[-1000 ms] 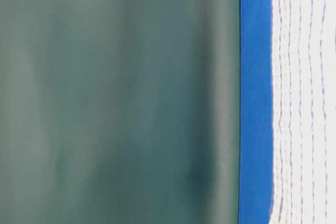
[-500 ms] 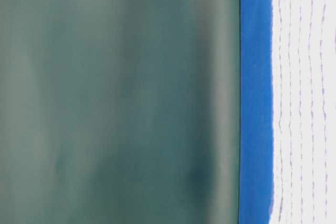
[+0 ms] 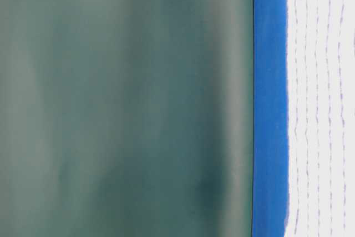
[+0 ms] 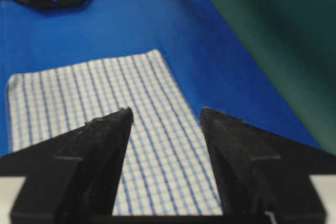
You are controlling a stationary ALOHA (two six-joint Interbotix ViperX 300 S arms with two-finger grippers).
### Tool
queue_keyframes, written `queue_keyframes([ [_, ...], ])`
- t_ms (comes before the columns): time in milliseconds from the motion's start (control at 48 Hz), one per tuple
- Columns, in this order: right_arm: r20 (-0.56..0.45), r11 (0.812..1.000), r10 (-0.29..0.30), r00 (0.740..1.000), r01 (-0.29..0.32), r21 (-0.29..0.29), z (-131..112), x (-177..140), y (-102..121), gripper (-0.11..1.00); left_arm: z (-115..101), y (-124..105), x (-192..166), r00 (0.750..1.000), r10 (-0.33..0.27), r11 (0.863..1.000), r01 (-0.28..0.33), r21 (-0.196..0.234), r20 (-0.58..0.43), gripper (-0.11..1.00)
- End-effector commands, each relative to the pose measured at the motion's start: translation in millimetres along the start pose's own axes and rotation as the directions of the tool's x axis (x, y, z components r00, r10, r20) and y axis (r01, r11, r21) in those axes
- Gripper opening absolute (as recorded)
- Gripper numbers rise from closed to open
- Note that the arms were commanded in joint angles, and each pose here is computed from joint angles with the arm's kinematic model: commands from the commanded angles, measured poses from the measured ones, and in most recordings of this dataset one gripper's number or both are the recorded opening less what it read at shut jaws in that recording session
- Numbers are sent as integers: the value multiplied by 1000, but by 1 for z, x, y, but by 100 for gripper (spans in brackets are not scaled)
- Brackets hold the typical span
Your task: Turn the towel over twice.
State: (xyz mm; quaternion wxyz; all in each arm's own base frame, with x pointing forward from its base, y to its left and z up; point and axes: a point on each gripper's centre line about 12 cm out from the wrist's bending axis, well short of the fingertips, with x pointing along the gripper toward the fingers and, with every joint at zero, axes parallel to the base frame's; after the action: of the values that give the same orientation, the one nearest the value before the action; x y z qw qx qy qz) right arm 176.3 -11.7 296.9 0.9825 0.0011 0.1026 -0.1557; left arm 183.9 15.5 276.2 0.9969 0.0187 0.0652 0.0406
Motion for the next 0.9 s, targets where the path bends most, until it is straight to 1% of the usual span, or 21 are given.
queue_keyframes([
  [0, 3, 1000, 0, 1000, 0, 3, 4, 1, 1, 63, 6, 1, 0, 1000, 4, 1000, -4, 1, 18, 71],
  [188, 4, 1000, -5, 1000, 5, -2, 4, 0, 0, 63, 6, 4, -4, 1000, 19, 1000, -19, 5, 22, 71],
  [271, 7, 1000, -13, 1000, 13, 13, 3, -3, -4, 62, 6, 6, -10, 999, 32, 999, -32, 4, 34, 71],
  [375, 18, 999, -18, 1000, 17, 28, -4, -10, -11, 61, -2, 9, -22, 997, 56, 998, -56, 1, 60, 71],
  [542, 27, 999, -15, 1000, 14, 49, -25, -19, -20, 58, -19, 9, -39, 994, 72, 997, -72, -4, 86, 71],
  [750, -7, 998, -16, 1000, 17, 58, -58, -19, -24, 58, -45, 7, -44, 996, 69, 997, -69, -18, 54, 71],
  [875, -25, 996, -20, 999, 22, 87, -73, -19, -26, 57, -61, 6, -43, 997, 68, 997, -68, -24, 27, 71],
])
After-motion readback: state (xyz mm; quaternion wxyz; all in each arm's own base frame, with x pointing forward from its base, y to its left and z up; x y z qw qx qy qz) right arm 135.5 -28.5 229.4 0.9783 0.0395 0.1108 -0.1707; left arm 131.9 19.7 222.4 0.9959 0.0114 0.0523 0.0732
